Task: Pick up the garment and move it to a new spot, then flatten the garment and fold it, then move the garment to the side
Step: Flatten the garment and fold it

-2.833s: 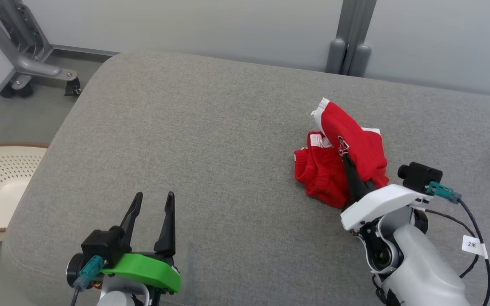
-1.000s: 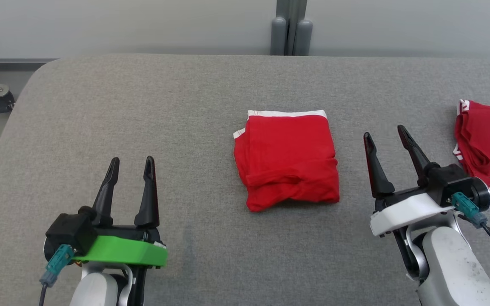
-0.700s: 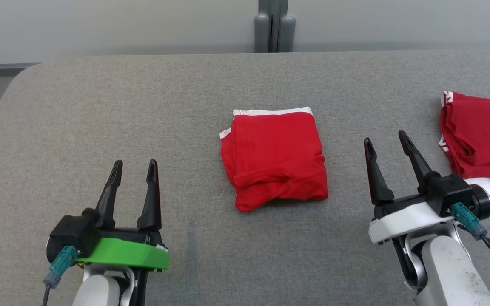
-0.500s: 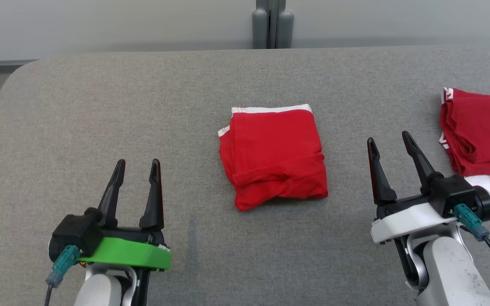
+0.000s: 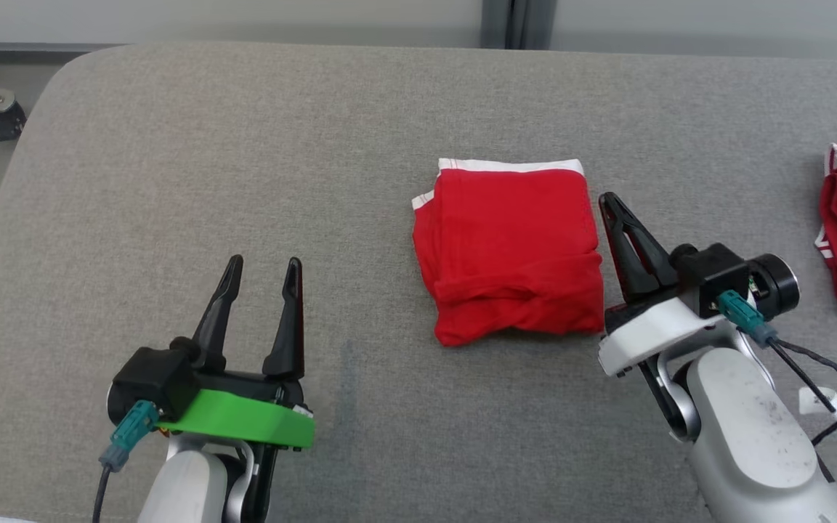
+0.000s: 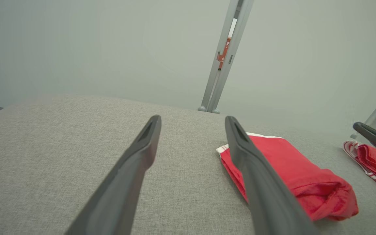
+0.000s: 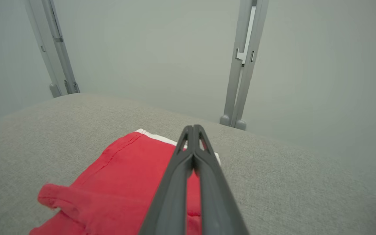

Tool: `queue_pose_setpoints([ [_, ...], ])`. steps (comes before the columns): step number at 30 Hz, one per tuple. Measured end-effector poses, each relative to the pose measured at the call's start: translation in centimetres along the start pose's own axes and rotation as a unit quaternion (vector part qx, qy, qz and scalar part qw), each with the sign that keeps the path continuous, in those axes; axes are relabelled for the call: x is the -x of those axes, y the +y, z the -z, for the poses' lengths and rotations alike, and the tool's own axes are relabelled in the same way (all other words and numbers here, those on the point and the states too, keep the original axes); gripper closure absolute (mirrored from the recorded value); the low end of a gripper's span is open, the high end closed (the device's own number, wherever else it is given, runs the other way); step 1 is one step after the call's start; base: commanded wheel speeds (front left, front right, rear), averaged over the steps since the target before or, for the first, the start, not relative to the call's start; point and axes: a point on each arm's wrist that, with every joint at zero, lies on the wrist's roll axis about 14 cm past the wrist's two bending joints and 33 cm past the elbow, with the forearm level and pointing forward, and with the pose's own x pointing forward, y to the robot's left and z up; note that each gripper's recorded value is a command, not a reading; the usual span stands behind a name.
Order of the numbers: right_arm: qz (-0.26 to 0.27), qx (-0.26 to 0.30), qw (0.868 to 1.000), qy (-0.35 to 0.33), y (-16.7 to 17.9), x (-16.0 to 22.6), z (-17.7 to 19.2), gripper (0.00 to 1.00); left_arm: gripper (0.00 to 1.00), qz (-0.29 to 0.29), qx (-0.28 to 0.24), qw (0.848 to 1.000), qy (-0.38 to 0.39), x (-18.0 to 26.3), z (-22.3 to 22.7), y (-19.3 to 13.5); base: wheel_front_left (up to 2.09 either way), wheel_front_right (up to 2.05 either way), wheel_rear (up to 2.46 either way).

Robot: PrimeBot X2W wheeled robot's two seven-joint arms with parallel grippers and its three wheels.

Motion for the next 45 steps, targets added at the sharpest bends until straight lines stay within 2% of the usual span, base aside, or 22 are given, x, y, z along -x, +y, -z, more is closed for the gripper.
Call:
queue_pose_setpoints([
  [5,-0.060,-0.009,0.996,0.060,3.1,-1.8,3.5,1.00,0.00,-0.016,-0.001,1.000,0.005,0.4,0.1,1.1,0.00,0.00,0.00],
  [10,-0.104,-0.027,0.988,0.114,6.1,-1.6,6.7,1.00,0.00,-0.041,-0.006,0.999,0.006,1.3,0.0,2.6,0.00,0.00,0.00],
  [17,-0.116,-0.056,0.982,0.142,7.7,0.6,7.9,1.00,0.00,-0.048,-0.007,0.999,-0.005,1.9,-0.8,2.9,0.00,0.00,0.00],
  [30,-0.119,-0.075,0.966,0.216,8.5,4.5,9.8,1.00,0.00,-0.022,-0.008,1.000,-0.004,1.6,-0.6,1.2,0.00,0.00,0.00],
  [33,-0.116,-0.079,0.968,0.208,8.4,4.6,9.2,1.00,0.00,-0.018,-0.008,1.000,-0.003,1.6,-0.5,0.9,0.00,0.00,0.00],
  [36,-0.100,-0.085,0.977,0.171,7.4,4.0,7.6,1.00,0.00,-0.013,-0.010,1.000,-0.004,1.6,-0.6,0.6,0.00,0.00,0.00],
  [40,-0.066,-0.086,0.989,0.101,4.9,3.0,4.3,1.00,0.00,-0.006,-0.009,1.000,-0.010,1.4,-0.9,0.2,0.00,0.00,0.00],
  [45,-0.018,-0.067,0.997,0.028,1.3,2.6,0.4,1.00,0.00,0.004,-0.010,1.000,-0.019,1.0,-1.5,-0.4,0.00,0.00,0.00],
])
